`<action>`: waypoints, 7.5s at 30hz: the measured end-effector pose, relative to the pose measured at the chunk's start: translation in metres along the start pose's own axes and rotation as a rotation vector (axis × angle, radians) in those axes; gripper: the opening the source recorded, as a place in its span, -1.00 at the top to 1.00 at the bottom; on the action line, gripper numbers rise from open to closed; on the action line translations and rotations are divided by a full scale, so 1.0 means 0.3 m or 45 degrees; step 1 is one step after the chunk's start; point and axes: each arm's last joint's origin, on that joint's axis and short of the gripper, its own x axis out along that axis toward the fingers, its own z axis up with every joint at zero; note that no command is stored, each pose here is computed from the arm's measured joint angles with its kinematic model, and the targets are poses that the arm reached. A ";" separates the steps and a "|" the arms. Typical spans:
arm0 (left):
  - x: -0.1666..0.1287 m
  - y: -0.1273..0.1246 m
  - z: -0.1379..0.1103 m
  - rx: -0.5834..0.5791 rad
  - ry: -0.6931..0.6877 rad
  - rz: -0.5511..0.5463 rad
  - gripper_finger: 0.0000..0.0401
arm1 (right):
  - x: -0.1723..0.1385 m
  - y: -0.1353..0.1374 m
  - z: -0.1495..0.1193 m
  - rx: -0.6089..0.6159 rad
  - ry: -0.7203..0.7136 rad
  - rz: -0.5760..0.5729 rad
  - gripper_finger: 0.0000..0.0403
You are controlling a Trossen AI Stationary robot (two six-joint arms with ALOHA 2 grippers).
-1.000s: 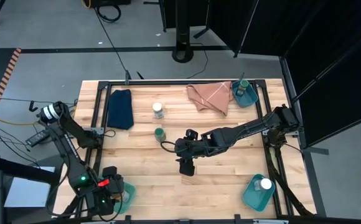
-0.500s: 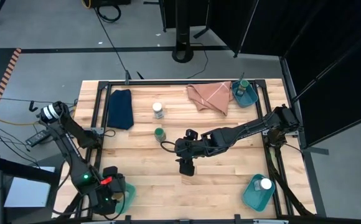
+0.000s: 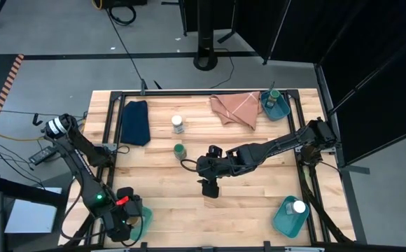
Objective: Sort spices by type
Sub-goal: Put the brown seasoning bottle into the green transparent bin, then put the white seasoning bottle into the green bin
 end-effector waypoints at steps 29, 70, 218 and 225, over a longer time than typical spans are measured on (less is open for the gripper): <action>-0.002 -0.018 0.026 -0.023 -0.186 -0.032 -0.65 | 0.001 -0.009 0.003 0.009 -0.011 -0.034 -0.50; -0.247 -0.007 0.144 0.037 -0.074 -0.003 -0.84 | 0.000 -0.003 0.018 -0.010 -0.054 0.024 -0.50; 0.004 1.123 0.503 -0.400 -0.715 0.618 -0.55 | -0.365 -0.158 -0.025 0.092 0.049 -0.282 -0.39; 0.041 1.119 0.478 -0.452 -0.890 0.632 -0.55 | -0.365 -0.156 -0.026 0.116 0.049 -0.278 -0.37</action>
